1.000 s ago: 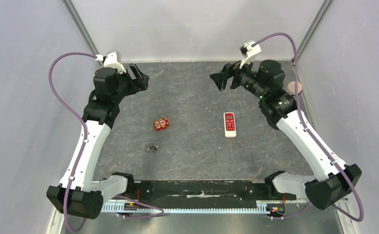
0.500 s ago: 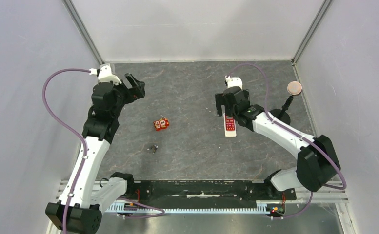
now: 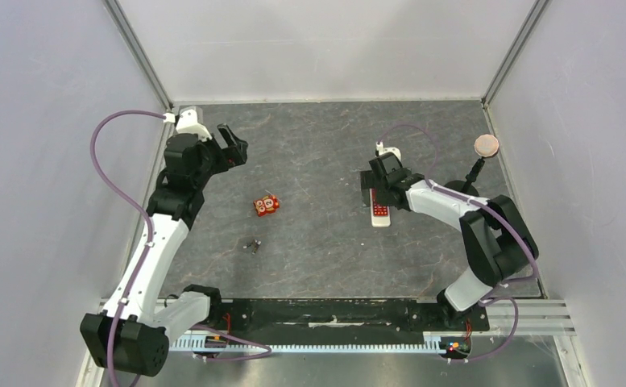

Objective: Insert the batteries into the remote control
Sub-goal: Pick up the remote control from the center of the board.

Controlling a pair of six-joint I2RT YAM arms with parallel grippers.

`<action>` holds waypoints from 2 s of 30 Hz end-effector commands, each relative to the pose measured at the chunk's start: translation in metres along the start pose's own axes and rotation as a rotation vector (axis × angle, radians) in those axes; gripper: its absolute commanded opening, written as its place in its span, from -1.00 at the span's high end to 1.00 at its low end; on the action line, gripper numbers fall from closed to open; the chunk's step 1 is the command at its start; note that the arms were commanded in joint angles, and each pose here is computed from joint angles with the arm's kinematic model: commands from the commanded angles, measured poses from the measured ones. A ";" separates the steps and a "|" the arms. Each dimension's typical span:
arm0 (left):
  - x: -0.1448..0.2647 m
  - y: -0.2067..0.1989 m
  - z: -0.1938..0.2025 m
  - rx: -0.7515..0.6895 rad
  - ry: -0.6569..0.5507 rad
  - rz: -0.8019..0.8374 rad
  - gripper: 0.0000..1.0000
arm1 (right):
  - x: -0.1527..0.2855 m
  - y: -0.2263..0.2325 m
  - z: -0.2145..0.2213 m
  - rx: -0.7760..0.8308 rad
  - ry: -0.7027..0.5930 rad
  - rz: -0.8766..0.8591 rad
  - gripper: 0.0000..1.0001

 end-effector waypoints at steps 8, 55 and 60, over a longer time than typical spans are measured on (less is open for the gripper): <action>-0.008 -0.003 -0.006 -0.012 -0.034 0.020 -0.84 | -0.017 0.006 0.033 -0.037 0.172 -0.026 -0.66; 0.132 -0.163 -0.061 -0.054 0.044 1.170 -0.91 | 0.347 0.106 -0.151 -0.038 -0.640 -2.004 0.55; 0.144 -0.171 -0.061 -0.173 0.092 1.285 -0.92 | 0.351 0.109 -0.148 -0.002 -0.627 -1.978 0.56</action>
Point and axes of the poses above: each gripper's point midway between its finger pads, its own x axis back along the fingers, its own y axis along the line the jaws close on, z = x × y, the point moved 5 cm from there along x, back along the fingers, and after that the axes turned 12 degrees about x, right-handed, at the moved point
